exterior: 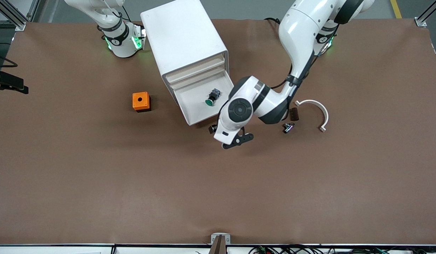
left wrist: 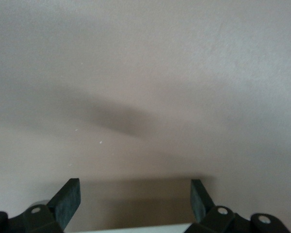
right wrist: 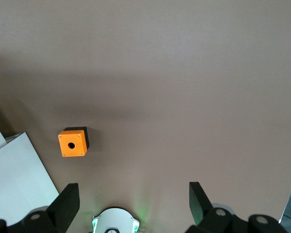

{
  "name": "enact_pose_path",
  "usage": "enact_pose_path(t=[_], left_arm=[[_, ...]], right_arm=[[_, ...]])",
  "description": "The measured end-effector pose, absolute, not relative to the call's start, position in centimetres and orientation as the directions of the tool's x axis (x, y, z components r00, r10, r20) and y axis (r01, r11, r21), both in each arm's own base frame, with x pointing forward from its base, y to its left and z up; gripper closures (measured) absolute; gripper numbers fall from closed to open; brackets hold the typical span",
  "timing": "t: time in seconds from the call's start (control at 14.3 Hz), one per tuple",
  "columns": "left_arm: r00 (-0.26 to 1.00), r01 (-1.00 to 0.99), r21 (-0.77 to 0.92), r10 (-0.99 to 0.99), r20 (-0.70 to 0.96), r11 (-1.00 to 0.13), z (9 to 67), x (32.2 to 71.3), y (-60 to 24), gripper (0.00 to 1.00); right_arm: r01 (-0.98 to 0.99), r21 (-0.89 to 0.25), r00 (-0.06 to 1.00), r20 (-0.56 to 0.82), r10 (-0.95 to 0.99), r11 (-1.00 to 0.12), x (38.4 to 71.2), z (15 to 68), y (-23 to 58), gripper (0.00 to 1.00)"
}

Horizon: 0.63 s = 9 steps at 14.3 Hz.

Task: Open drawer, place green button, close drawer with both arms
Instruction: 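Push the drawer shut into the cabinet with the left gripper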

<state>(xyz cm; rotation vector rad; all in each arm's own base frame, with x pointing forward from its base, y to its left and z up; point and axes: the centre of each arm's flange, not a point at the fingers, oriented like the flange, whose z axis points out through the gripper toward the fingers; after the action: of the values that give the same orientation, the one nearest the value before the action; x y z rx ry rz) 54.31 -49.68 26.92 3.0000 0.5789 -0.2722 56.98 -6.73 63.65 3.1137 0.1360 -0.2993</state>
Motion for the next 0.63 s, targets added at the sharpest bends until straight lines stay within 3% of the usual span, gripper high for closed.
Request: enact_pose_path(t=[0.35,0.63], left_arm=[[0.950,0.305,0.011,0.303,-0.071,-0.952,26.1,52.0,-52.4,0.00],[0.964,0.260,-0.003,0.260,-0.050,-0.966,25.6,50.4,-53.9,0.00]], right_arm=[[0.083,0.006,0.985,-0.153,0.081,-0.997,56.8,64.5,-7.1,0.00],[0.091,-0.001,0.986,-0.138,0.090,-0.996,54.9,64.7,-6.7,0.00]])
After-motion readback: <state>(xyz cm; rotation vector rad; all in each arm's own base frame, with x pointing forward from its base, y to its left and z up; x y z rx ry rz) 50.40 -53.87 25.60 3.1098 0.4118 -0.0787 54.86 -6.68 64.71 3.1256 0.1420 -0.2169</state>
